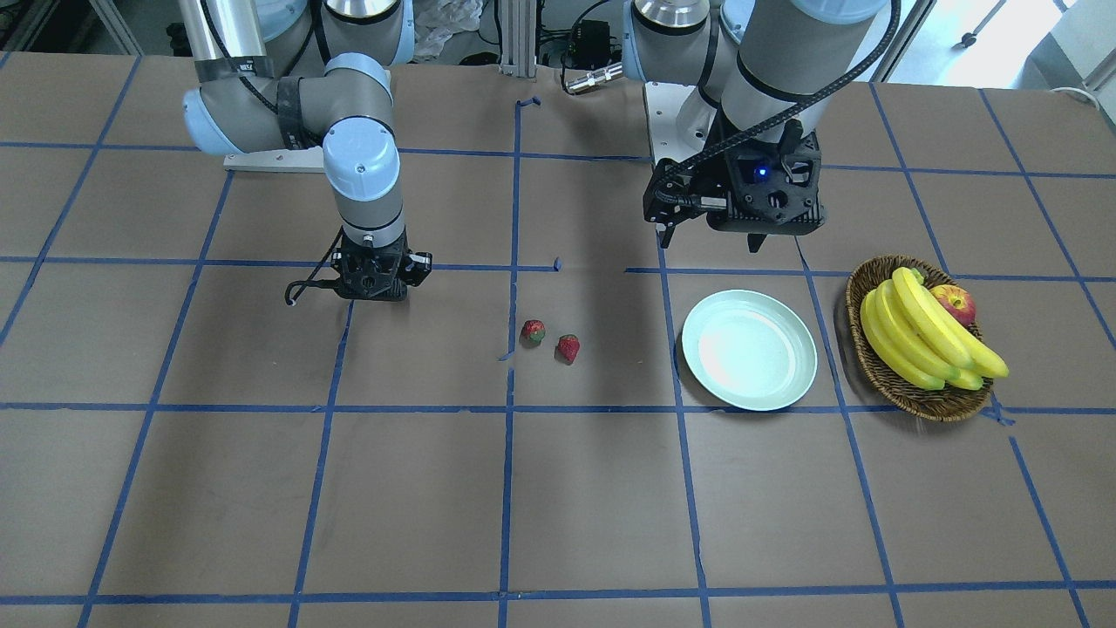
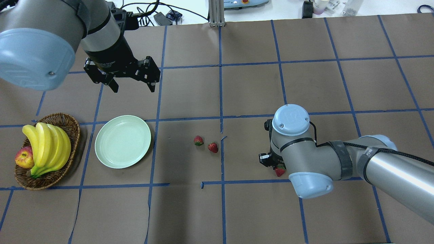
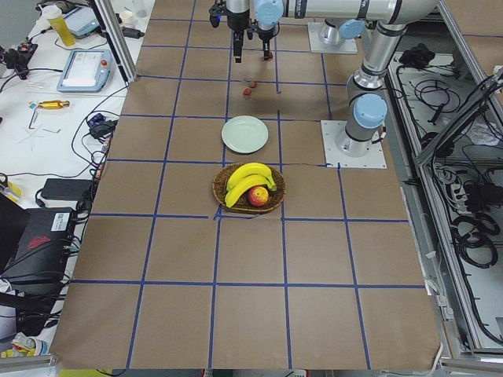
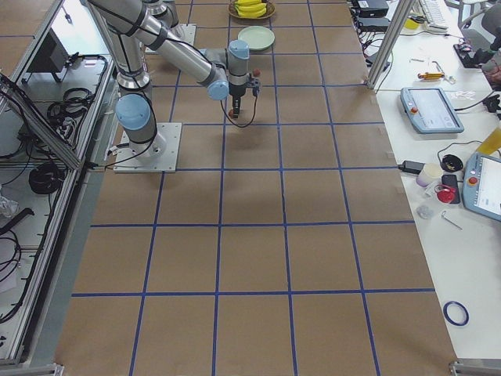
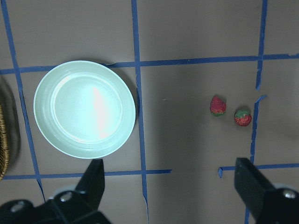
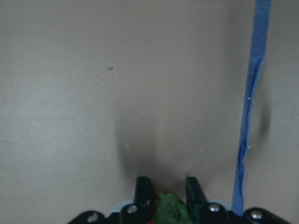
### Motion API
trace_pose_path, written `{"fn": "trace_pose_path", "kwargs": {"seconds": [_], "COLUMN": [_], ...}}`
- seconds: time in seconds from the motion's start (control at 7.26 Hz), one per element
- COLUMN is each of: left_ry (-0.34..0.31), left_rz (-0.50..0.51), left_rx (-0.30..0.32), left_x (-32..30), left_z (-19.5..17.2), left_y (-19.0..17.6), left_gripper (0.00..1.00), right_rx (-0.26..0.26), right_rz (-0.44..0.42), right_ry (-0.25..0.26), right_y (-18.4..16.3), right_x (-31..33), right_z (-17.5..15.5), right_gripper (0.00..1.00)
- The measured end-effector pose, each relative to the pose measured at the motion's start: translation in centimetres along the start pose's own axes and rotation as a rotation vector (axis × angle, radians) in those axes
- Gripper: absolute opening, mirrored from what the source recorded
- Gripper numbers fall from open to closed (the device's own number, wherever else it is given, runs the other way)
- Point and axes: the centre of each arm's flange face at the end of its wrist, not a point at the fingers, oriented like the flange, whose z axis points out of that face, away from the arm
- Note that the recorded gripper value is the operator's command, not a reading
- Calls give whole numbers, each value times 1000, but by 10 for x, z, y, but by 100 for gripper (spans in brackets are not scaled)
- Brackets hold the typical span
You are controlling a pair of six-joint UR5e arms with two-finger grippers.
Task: Collect all strawberries into plate
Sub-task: 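Move the right gripper to the farthest strawberry and grasp it, then carry it with the right gripper next to the other two and release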
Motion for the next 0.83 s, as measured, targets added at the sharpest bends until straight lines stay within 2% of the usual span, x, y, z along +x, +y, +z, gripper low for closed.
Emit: {"fn": "trace_pose_path", "kwargs": {"seconds": [0.28, 0.41, 0.55, 0.83], "left_ry": [0, 0, 0, 0], "left_rz": [0, 0, 0, 0], "left_rx": [0, 0, 0, 0], "left_x": [0, 0, 0, 0], "left_z": [0, 0, 0, 0], "left_y": [0, 0, 0, 0], "left_gripper": [100, 100, 100, 100], "right_rx": [-35, -22, -9, -6], "right_rz": [-3, -1, 18, 125], "right_ry": [-3, -21, -63, -143], "right_y": [1, -11, -35, -83], "right_x": [-1, -4, -12, -55], "right_z": [0, -11, -36, -79], "right_gripper": [0, 0, 0, 0]}}
